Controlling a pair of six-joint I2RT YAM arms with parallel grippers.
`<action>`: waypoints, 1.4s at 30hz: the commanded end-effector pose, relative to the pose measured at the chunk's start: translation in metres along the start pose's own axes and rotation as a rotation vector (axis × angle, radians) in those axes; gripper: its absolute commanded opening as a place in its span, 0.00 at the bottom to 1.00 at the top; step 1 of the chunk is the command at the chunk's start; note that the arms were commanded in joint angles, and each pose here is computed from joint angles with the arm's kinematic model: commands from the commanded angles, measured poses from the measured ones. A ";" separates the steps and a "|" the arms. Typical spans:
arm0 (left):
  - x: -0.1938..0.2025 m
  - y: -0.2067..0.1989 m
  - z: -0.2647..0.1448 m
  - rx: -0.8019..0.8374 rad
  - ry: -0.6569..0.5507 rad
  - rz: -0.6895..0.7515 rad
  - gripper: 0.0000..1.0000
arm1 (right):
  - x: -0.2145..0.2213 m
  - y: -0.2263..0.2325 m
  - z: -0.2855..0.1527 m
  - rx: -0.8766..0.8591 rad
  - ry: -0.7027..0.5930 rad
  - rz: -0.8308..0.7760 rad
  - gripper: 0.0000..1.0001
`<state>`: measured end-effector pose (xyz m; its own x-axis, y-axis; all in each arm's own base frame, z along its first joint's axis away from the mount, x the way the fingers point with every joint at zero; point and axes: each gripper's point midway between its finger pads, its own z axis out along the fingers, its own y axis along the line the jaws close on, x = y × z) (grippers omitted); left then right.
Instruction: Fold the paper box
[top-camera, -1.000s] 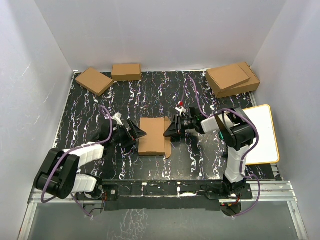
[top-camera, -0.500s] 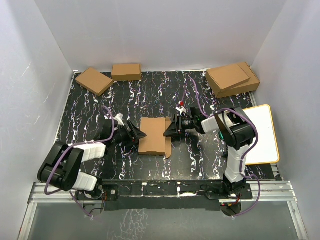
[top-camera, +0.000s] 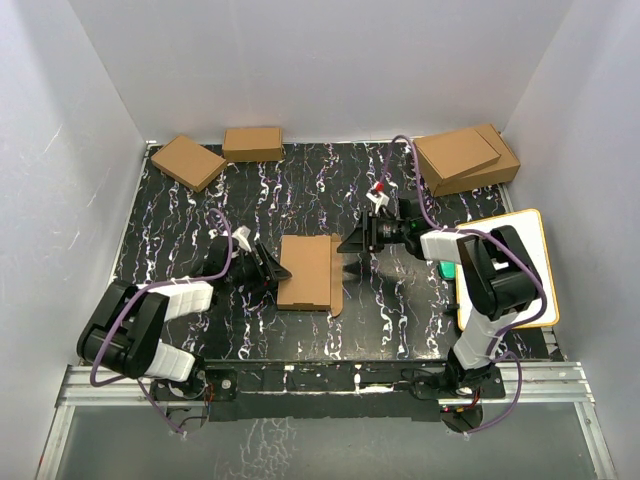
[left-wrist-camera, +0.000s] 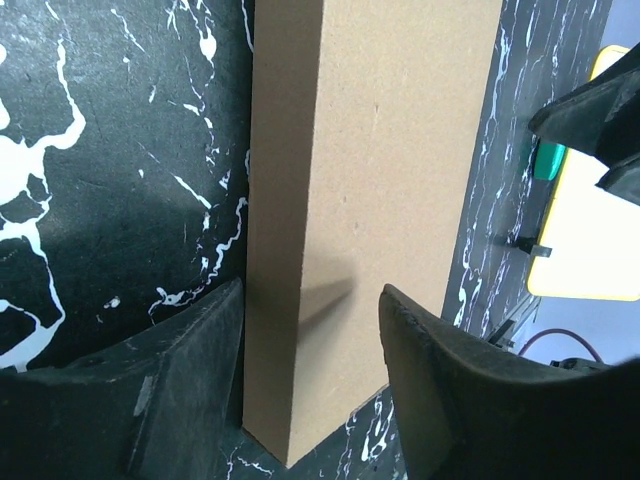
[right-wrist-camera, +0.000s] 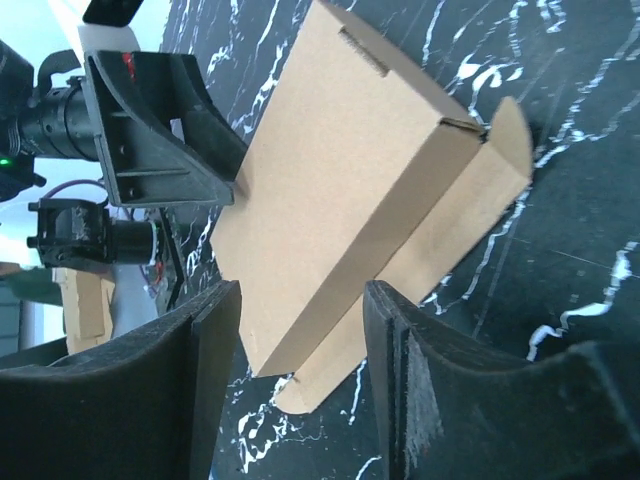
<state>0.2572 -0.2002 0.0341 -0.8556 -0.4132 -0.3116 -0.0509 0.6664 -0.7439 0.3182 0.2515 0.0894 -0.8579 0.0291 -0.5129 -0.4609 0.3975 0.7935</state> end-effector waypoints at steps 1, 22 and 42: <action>0.002 0.014 0.002 -0.061 0.017 0.029 0.53 | -0.004 -0.017 -0.006 0.041 -0.035 -0.006 0.58; 0.005 0.048 -0.004 -0.202 0.027 0.047 0.31 | 0.011 -0.040 0.005 0.040 0.003 0.133 0.61; 0.009 0.040 -0.007 -0.061 0.041 0.014 0.30 | 0.011 -0.012 0.003 -0.117 0.042 0.095 0.59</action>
<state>0.2622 -0.1844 0.0282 -0.8526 -0.3914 -0.3461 -0.0176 0.6836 -0.7296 0.3177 0.2430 0.0493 -0.9386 0.0757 -0.3365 -0.2819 0.3940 0.8748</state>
